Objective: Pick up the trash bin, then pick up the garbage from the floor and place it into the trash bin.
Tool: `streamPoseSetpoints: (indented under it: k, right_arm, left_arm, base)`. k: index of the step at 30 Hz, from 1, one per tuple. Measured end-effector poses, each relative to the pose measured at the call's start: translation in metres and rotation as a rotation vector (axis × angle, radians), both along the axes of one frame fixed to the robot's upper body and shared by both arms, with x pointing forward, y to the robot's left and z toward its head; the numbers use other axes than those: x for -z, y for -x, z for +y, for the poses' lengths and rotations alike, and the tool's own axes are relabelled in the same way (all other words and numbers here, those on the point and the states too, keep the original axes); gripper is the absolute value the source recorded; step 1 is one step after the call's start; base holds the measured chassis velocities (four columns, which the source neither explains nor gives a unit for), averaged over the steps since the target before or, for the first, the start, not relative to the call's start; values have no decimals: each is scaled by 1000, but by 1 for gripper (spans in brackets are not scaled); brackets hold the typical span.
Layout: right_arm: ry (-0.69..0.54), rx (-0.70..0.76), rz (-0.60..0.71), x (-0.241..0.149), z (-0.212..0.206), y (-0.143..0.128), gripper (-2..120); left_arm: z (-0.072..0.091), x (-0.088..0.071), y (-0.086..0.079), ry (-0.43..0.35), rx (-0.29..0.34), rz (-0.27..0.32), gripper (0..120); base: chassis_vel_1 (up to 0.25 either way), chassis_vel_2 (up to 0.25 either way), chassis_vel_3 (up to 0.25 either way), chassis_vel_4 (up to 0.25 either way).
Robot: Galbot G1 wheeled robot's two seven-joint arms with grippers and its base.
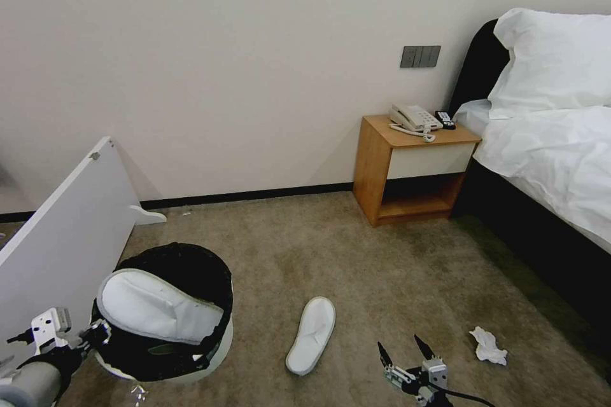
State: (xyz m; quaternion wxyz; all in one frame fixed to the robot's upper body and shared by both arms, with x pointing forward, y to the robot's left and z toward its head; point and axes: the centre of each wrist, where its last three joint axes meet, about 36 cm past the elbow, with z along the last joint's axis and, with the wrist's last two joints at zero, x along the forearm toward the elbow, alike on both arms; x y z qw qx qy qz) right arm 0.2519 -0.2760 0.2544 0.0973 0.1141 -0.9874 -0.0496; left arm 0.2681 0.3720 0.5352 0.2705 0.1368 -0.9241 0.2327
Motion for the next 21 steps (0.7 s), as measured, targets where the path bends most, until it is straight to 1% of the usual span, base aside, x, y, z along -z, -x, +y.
streamPoseSetpoints:
  k: [4,15,21]
  right_arm:
    - [-1,-3,4,1,1,1,100]
    - [9,-9,7,5,0,1,100]
    - [13,-9,13,8,1,0,100]
  left_arm:
    - [0,0,0,2,0,-1,1]
    - [0,0,0,3,-2,-1,1]
    - [1,0,1,2,-5,-1,1]
  base:
    - [-29,25,23,-27]
    - [-62,64,68,-66]
    - [-22,28,15,-25]
